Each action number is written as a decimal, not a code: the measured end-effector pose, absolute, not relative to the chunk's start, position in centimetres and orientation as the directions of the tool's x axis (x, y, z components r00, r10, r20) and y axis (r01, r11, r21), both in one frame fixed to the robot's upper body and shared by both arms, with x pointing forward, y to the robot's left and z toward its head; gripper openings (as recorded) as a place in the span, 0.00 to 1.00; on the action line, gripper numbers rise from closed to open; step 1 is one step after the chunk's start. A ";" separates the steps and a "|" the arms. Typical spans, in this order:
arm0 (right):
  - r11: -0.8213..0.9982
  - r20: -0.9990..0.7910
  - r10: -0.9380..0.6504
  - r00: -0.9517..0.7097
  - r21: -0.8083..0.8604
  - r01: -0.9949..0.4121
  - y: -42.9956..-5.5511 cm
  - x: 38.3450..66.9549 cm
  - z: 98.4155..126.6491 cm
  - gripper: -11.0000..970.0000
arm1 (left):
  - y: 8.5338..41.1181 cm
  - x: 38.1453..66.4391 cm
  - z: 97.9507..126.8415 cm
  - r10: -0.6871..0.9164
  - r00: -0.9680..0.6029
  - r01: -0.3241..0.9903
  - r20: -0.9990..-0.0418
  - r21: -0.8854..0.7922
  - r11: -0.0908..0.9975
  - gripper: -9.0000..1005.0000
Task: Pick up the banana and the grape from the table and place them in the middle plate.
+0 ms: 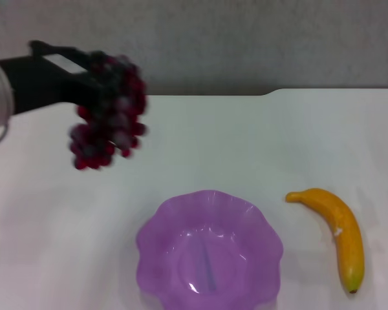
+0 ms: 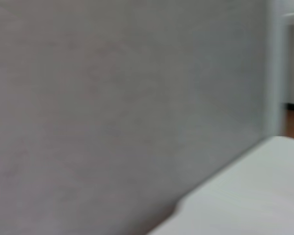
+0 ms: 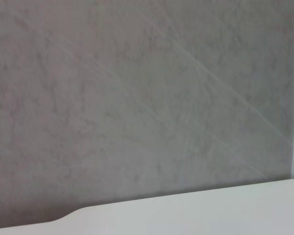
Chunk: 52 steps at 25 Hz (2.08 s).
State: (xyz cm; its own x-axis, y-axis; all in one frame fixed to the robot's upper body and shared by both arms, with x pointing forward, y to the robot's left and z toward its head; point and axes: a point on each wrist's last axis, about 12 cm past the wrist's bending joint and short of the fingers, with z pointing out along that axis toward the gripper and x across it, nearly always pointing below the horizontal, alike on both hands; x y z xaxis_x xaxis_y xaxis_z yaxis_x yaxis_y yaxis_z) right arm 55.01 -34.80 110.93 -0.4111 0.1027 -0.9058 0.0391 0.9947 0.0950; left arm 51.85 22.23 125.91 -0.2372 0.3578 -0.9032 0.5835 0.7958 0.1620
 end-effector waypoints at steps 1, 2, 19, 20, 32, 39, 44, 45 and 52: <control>0.995 -0.906 0.102 -0.411 0.095 0.039 -34.8 55.0 110.9 0.58 | 21.7 51.7 125.9 0.367 -0.231 0.618 -0.901 0.155 0.771 0.29; 0.995 -0.906 0.102 -0.411 0.095 0.038 -34.8 55.0 111.0 0.58 | 21.1 51.5 125.9 0.382 -0.224 0.649 -0.897 0.155 0.744 0.29; 0.995 -0.907 0.096 -0.411 0.095 0.023 -34.3 55.3 111.1 0.58 | 12.7 49.7 122.1 0.548 -0.135 0.889 -0.826 0.143 0.436 0.28; 0.995 -0.907 0.096 -0.411 0.095 0.023 -34.3 55.3 111.1 0.58 | 12.3 49.8 121.6 0.561 -0.138 0.895 -0.816 0.139 0.423 0.28; 0.995 -0.906 0.094 -0.412 0.096 0.017 -34.1 55.6 111.0 0.58 | 10.1 52.2 115.1 0.664 -0.225 0.918 -0.714 0.073 0.390 0.28; 0.995 -0.906 0.094 -0.413 0.096 0.018 -34.1 55.6 111.0 0.58 | 10.3 52.9 113.9 0.681 -0.236 0.913 -0.693 0.081 0.399 0.28; 0.995 -0.906 0.095 -0.413 0.096 0.018 -34.1 55.5 111.0 0.58 | 10.6 53.3 114.0 0.672 -0.236 0.907 -0.702 0.090 0.412 0.28; 0.995 -0.906 0.095 -0.413 0.096 0.018 -34.1 55.5 111.0 0.58 | 10.7 53.3 114.1 0.666 -0.240 0.903 -0.706 0.089 0.419 0.28; 0.995 -0.905 0.095 -0.414 0.096 0.019 -34.2 55.5 111.0 0.58 | 11.5 53.5 114.3 0.654 -0.246 0.888 -0.716 0.103 0.448 0.36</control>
